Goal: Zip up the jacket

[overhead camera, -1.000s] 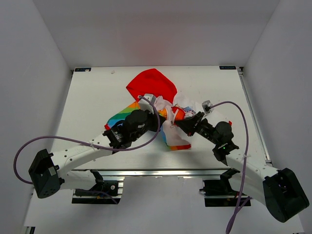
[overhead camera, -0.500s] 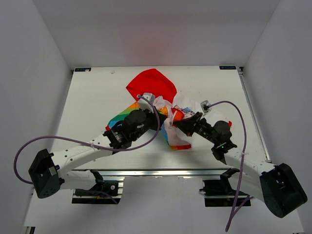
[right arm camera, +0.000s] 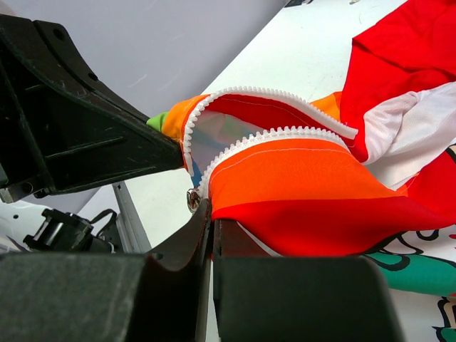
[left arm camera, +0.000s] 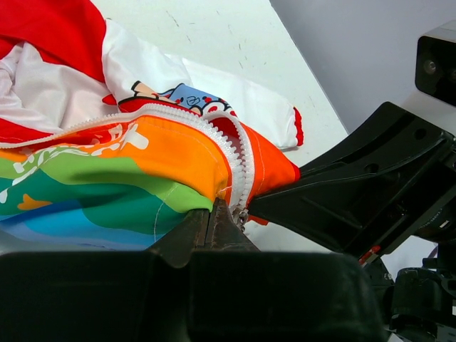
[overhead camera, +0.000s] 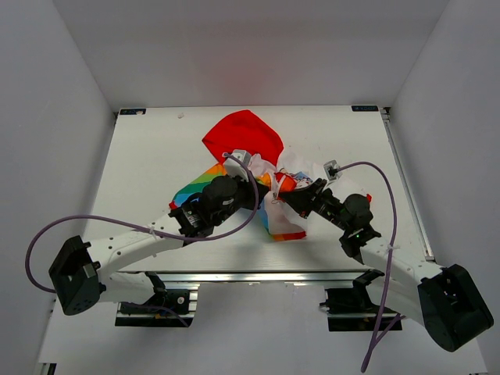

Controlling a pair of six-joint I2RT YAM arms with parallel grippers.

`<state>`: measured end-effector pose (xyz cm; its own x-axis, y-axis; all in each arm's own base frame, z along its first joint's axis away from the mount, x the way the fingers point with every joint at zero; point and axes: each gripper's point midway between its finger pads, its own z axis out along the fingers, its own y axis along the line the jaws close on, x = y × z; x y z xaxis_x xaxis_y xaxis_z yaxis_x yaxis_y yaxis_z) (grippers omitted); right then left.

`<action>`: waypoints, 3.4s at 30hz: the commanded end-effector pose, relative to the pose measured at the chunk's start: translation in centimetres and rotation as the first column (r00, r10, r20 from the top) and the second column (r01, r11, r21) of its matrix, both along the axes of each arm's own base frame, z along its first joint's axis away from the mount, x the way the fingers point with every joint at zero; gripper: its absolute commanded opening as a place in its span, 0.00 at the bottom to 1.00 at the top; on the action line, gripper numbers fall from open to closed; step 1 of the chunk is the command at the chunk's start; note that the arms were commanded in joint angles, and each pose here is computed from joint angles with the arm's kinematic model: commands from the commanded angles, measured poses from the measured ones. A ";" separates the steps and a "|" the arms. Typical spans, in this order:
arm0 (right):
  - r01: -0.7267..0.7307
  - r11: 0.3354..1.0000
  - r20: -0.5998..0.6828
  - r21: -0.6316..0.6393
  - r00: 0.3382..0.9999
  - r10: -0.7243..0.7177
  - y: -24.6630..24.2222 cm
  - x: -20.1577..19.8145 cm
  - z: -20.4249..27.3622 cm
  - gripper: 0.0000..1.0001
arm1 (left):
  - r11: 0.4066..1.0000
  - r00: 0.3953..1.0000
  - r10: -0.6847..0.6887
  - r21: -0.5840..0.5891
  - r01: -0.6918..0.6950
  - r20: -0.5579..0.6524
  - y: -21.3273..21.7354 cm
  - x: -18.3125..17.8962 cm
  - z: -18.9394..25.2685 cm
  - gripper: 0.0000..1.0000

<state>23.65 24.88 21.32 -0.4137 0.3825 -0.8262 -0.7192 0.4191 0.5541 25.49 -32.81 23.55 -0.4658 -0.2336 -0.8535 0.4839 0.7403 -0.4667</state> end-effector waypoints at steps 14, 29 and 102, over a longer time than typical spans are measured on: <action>0.042 0.998 0.074 0.041 0.996 -0.045 -0.2 1.2 2.9 0.00 | 1.000 1.000 -0.024 -0.018 0.024 0.002 -0.1 -0.4 0.1 0.00; 0.024 0.999 0.073 0.036 0.997 -0.026 0.1 1.1 3.1 0.00 | 0.999 0.999 -0.043 -0.013 0.043 -0.003 -0.5 -0.5 -0.1 0.00; 0.188 0.838 -0.202 -0.512 0.922 -0.330 -3.9 -6.3 -1.5 0.54 | 0.964 0.921 -0.071 0.211 0.162 -0.383 0.5 -4.7 -4.7 0.00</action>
<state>17.06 23.15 20.69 -0.5064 -0.1073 -0.8556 -0.6051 0.7512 0.2639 21.00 -32.26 17.58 -0.7756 0.0488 -0.6293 0.3973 0.8125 -0.4266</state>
